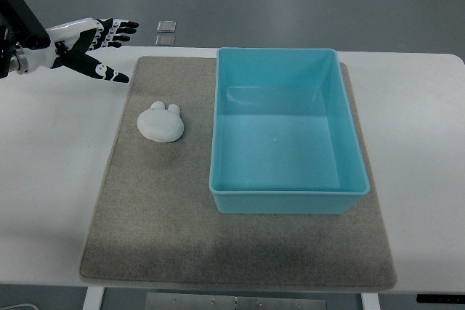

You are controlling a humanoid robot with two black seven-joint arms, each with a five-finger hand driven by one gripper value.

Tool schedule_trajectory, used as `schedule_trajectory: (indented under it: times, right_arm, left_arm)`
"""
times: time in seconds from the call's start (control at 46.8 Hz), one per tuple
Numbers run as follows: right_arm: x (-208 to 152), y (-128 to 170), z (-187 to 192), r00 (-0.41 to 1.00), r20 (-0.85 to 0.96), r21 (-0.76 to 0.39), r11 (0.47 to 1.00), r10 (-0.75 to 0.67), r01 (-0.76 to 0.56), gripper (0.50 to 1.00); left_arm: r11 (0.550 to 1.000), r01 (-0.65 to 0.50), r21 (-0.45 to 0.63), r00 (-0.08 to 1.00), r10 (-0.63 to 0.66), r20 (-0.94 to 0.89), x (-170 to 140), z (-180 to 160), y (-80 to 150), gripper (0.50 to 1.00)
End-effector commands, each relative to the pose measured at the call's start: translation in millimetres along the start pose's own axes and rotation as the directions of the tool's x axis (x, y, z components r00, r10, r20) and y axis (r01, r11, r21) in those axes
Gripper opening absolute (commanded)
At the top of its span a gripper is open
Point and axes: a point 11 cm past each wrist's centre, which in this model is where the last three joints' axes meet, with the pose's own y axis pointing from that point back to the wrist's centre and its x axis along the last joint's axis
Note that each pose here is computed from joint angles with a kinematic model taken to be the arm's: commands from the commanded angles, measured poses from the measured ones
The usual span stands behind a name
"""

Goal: Place white toy into blue box with left hand
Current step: 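Reach the left hand down toward the white rabbit toy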

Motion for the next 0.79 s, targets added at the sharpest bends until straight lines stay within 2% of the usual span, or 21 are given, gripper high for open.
schedule_trajectory:
  times: [0.0,0.107,0.299,0.556,0.77]
  right_arm:
    - [0,0,0,1.0,0.0,0.0,1.0,0.0,0.0,0.936]
    - [0,0,0,1.0,0.0,0.0,1.0,0.0,0.0,0.936]
    - [0,0,0,1.0,0.0,0.0,1.0,0.0,0.0,0.936]
    - [0,0,0,1.0,0.0,0.0,1.0,0.0,0.0,0.936]
    - [0,0,0,1.0,0.0,0.0,1.0,0.0,0.0,0.936]
  left_arm:
    - [0.999,0.052,0.003,0.997,-0.052,0.048,-15,1,6,0.996]
    - [0.995,0.096,-0.001,0.99,-0.096,0.107,-35,3,9,0.996]
    - [0.993,0.111,0.036,0.975,-0.116,0.188,-65,-11,1,0.996]
    - [0.992,0.122,0.023,0.933,-0.122,0.338,-85,-6,-14,0.996]
    - [0.988,0.15,0.027,0.922,-0.149,0.356,-97,-7,-22,0.988]
